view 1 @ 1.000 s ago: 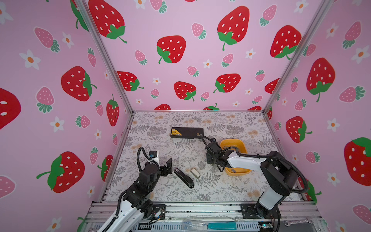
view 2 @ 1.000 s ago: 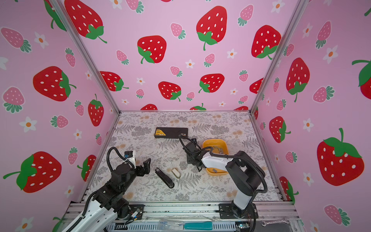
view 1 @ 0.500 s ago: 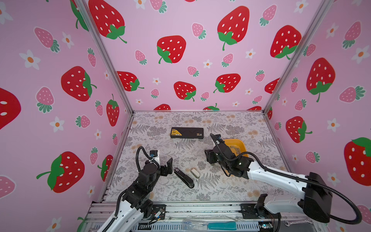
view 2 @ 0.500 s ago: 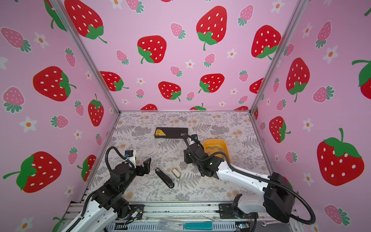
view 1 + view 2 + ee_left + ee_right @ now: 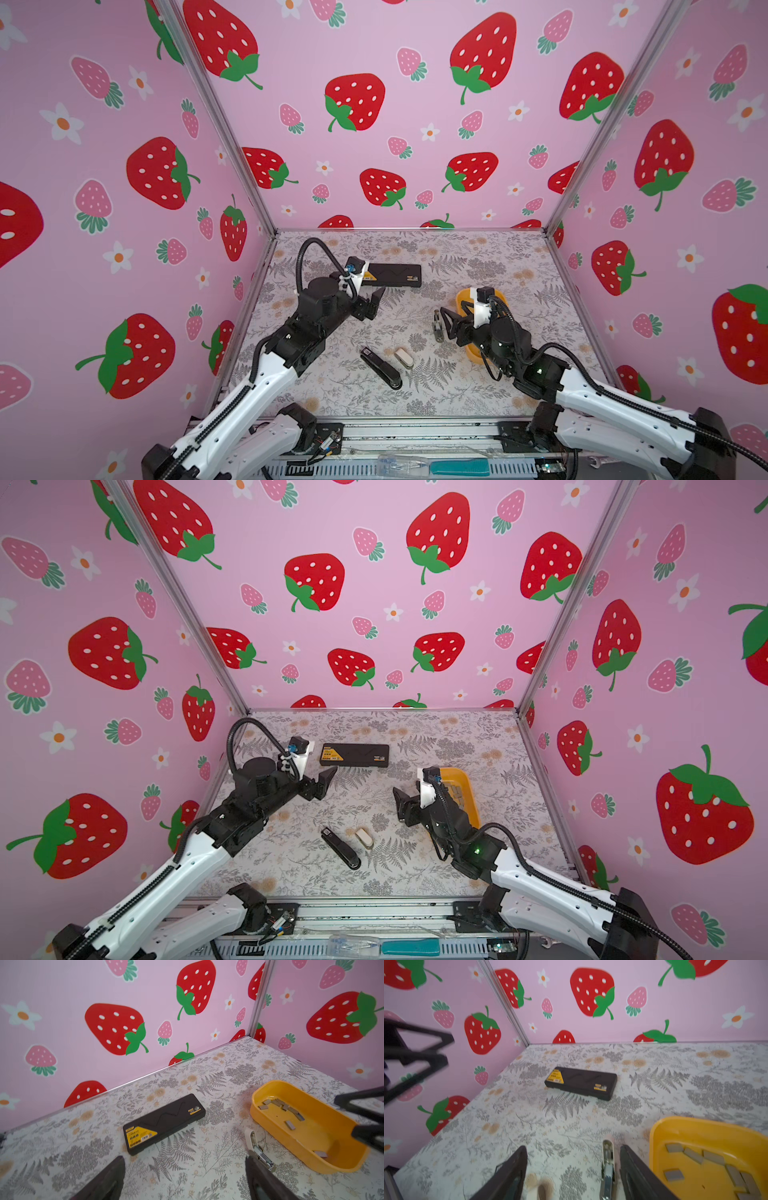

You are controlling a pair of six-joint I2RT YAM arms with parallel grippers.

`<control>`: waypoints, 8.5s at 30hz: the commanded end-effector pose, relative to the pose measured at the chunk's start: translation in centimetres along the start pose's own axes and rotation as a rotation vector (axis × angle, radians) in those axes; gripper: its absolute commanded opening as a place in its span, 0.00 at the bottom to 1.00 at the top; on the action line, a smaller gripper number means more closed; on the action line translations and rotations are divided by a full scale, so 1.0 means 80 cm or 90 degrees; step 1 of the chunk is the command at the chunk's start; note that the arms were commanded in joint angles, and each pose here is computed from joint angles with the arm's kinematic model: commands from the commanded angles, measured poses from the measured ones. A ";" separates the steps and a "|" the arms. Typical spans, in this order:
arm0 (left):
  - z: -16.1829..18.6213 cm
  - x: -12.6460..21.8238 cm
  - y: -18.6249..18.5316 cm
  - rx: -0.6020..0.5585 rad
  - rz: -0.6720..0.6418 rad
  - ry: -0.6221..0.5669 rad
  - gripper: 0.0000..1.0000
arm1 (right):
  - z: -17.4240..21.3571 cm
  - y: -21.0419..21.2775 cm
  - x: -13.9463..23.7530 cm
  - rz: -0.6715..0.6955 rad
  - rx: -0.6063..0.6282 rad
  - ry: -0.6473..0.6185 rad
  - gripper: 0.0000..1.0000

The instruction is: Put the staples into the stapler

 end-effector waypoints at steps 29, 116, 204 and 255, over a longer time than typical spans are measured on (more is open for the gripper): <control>0.198 -0.030 -0.161 -0.666 0.566 0.244 0.66 | 0.007 -0.113 0.026 0.177 0.019 -0.053 0.78; 0.093 -0.052 -0.190 -0.559 0.419 0.124 0.00 | 0.006 0.037 0.028 -0.260 -0.017 -0.051 0.62; 0.060 -0.019 -0.216 -0.544 0.429 0.086 0.00 | -0.006 0.047 0.047 -0.279 -0.002 -0.119 0.17; 0.047 0.021 -0.256 -0.489 0.565 -0.010 0.00 | 0.038 0.054 -0.004 -0.274 0.056 -0.082 0.23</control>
Point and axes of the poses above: each gripper's point midway between its finger pads, its own x axis back along the fingers, its own y axis along the line the jaws close on, z = x × y, the point moved 1 cm from there along x, back along the fingers, and after that the axes turned 4 degrees about x, right-handed, at the moved point
